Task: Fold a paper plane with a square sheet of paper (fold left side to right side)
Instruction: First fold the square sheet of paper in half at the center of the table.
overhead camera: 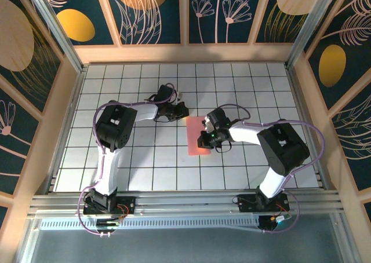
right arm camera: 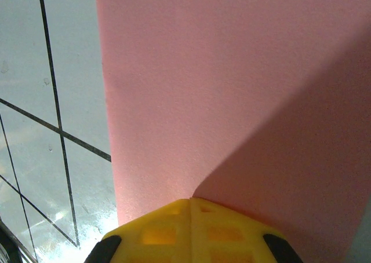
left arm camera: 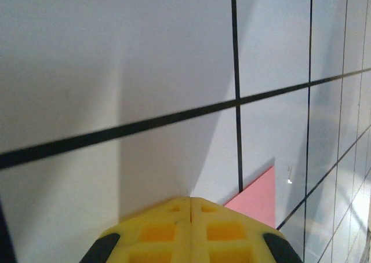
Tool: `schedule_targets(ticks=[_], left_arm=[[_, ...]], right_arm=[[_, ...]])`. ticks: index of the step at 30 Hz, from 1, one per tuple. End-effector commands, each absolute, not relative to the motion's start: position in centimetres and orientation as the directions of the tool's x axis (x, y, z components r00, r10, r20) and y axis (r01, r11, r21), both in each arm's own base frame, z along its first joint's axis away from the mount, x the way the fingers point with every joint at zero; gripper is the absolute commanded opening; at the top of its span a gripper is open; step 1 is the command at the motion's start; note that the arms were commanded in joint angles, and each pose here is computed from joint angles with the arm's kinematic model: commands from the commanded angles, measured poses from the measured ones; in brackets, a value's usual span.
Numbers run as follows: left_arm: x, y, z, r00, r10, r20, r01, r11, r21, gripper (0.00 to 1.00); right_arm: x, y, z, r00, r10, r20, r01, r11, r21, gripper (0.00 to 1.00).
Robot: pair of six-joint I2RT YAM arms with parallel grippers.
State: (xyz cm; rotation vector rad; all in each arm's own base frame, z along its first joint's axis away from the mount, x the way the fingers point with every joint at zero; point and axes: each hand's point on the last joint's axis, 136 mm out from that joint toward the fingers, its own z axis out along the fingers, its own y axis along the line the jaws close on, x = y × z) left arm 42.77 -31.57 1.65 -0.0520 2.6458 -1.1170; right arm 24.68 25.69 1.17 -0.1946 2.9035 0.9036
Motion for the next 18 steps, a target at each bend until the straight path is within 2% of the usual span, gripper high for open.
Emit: schedule_targets(ticks=[1,5,11,15,18], left_arm=[[44.2,-28.9,-1.2,-0.952,-0.17,-0.255,0.03,0.777,-0.628,0.0],[44.4,-29.1,-0.3,-0.948,-0.168,-0.271,0.046,0.77,-0.636,0.01],[44.5,-28.2,4.4,-0.911,-0.18,-0.37,0.1,0.775,-0.624,0.03],[42.6,-27.2,7.0,-0.895,-0.188,-0.405,0.12,0.772,-0.624,0.04],[39.9,-27.0,7.8,-0.906,-0.202,-0.372,0.113,0.732,-0.672,0.03]], right_arm=[[21.3,20.8,-4.1,-0.998,-0.062,0.022,-0.05,0.935,0.35,0.0],[21.4,21.4,-3.9,-0.998,-0.053,0.018,-0.042,0.928,0.371,0.0],[22.1,22.4,-2.9,-1.0,-0.003,-0.014,-0.009,0.903,0.43,0.0],[22.9,23.5,-2.0,-0.998,0.035,-0.043,0.011,0.879,0.476,0.0],[23.5,24.0,-1.6,-0.997,0.043,-0.063,0.007,0.873,0.488,0.0]])
